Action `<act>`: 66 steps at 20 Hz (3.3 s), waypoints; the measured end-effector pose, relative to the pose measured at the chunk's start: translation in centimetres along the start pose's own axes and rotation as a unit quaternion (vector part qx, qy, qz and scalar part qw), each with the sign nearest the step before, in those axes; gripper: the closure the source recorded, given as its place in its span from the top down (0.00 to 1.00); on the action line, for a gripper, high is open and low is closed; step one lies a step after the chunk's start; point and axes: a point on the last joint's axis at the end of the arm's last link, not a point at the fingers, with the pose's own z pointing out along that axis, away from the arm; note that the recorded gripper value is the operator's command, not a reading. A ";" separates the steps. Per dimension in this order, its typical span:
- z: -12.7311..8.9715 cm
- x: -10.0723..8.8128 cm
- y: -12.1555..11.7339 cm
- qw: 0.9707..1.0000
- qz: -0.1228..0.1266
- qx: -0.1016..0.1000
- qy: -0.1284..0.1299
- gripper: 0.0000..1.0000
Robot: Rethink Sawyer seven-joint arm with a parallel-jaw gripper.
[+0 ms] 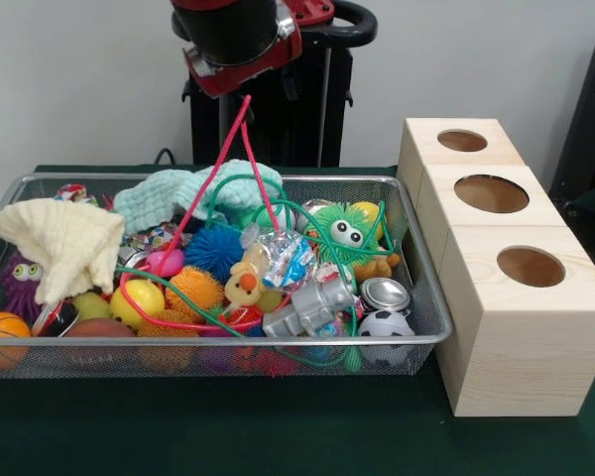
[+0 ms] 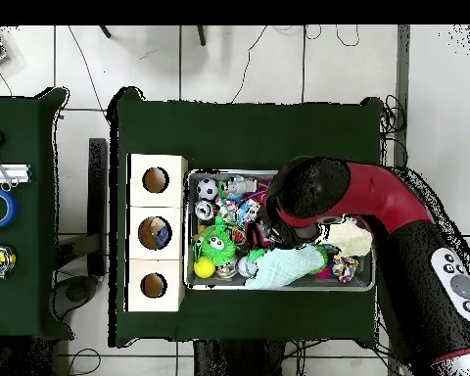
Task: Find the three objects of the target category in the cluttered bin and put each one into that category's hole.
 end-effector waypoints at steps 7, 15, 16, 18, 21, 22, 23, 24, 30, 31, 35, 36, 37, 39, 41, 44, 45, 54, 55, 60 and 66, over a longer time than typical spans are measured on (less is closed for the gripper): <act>-0.8 -0.6 -2.1 0.999 0.011 0.016 -0.049 1.00; 0.9 -0.8 -4.7 0.981 0.017 0.074 -0.179 1.00; 1.1 -0.8 -4.8 0.979 0.016 0.080 -0.188 1.00; 1.7 -1.0 -4.5 0.971 0.005 0.105 -0.217 1.00; 2.2 -0.9 -3.9 0.968 -0.002 0.114 -0.222 1.00; 2.5 -0.8 -3.5 0.968 -0.006 0.118 -0.220 1.00; 2.7 -0.7 -3.0 0.969 -0.008 0.120 -0.214 1.00; 2.8 -0.7 -2.7 0.970 -0.010 0.121 -0.211 1.00; 3.2 -0.6 0.4 0.972 -0.027 0.130 -0.193 1.00; 3.6 -1.0 1.6 0.972 -0.037 0.132 -0.190 1.00; 4.5 -1.8 2.2 0.970 -0.046 0.131 -0.198 1.00; 4.7 -1.9 2.3 0.970 -0.046 0.130 -0.201 1.00; 5.3 -2.3 2.1 0.969 -0.046 0.126 -0.208 1.00; 6.3 -2.9 1.9 0.967 -0.047 0.120 -0.219 1.00; 7.3 -3.4 1.7 0.966 -0.046 0.115 -0.229 1.00; 8.8 -3.9 1.2 0.963 -0.041 0.108 -0.242 1.00; 9.1 -4.0 1.1 0.963 -0.040 0.106 -0.244 1.00; 11.5 -4.9 -0.9 0.967 -0.021 0.095 -0.235 1.00; 11.8 -5.1 -1.2 0.968 -0.018 0.092 -0.231 1.00; 12.2 -5.4 -1.8 0.975 -0.013 0.083 -0.208 1.00; 12.5 -6.3 -2.5 0.980 -0.010 0.072 -0.188 1.00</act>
